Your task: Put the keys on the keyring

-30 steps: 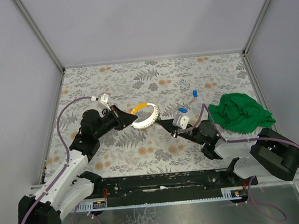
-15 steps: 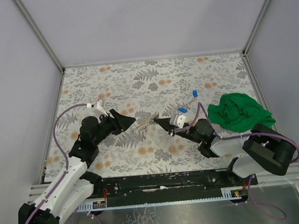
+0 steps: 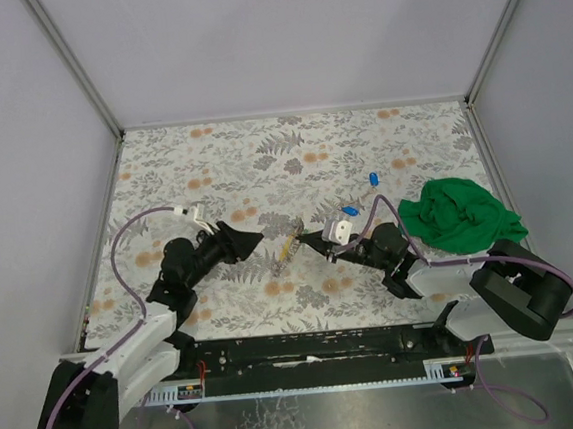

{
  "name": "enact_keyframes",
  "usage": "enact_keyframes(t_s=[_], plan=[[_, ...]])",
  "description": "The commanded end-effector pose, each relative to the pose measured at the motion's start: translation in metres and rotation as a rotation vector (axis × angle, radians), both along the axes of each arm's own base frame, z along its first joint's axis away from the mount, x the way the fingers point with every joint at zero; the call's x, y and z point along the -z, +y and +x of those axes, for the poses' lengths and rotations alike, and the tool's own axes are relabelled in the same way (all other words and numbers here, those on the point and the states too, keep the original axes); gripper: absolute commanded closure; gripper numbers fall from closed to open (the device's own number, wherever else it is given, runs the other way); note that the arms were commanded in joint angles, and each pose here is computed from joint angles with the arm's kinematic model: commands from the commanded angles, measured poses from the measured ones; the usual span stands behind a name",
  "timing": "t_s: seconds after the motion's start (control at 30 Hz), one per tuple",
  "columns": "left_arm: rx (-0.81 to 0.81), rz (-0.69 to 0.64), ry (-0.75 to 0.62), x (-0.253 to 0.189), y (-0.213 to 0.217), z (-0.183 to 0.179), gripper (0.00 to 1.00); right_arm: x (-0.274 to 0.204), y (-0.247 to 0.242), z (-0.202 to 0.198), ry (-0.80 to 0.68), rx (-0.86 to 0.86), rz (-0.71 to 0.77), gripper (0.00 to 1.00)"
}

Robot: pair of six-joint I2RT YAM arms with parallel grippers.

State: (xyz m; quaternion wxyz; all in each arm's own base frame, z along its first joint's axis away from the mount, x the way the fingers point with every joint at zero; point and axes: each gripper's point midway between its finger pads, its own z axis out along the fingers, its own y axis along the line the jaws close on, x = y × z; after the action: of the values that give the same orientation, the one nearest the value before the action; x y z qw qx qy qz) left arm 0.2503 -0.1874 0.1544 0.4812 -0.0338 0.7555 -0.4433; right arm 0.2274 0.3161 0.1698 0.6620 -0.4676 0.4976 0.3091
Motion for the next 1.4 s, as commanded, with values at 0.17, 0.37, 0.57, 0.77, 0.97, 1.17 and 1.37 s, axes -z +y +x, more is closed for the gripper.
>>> enact_keyframes(t_s=[0.17, 0.37, 0.57, 0.77, 0.97, 1.17, 1.37], plan=[[0.257, 0.064, -0.318, -0.01, -0.043, -0.009, 0.56, -0.003, 0.01, -0.005, -0.028, -0.069, 0.058, 1.0], [0.311, 0.099, -0.323, 0.009, -0.057, -0.015, 0.6, 0.018, 0.012, -0.007, 0.002, -0.089, 0.056, 1.0], [0.344, 0.127, -0.265, 0.035, -0.064, -0.016, 0.63, 0.034, 0.01, -0.011, 0.028, -0.088, 0.076, 1.0], [0.379, 0.15, -0.276, 0.039, -0.067, -0.022, 0.63, 0.045, 0.008, -0.012, 0.045, -0.086, 0.06, 1.0], [0.407, 0.185, -0.278, 0.043, -0.071, -0.024, 0.64, 0.048, 0.007, -0.016, 0.057, -0.098, 0.053, 1.0], [0.458, 0.206, -0.277, 0.049, -0.08, -0.027, 0.65, 0.046, 0.005, -0.016, 0.078, -0.12, 0.066, 1.0], [0.492, 0.217, -0.286, 0.05, -0.087, -0.031, 0.67, 0.047, 0.005, -0.018, 0.093, -0.14, 0.066, 1.0]])
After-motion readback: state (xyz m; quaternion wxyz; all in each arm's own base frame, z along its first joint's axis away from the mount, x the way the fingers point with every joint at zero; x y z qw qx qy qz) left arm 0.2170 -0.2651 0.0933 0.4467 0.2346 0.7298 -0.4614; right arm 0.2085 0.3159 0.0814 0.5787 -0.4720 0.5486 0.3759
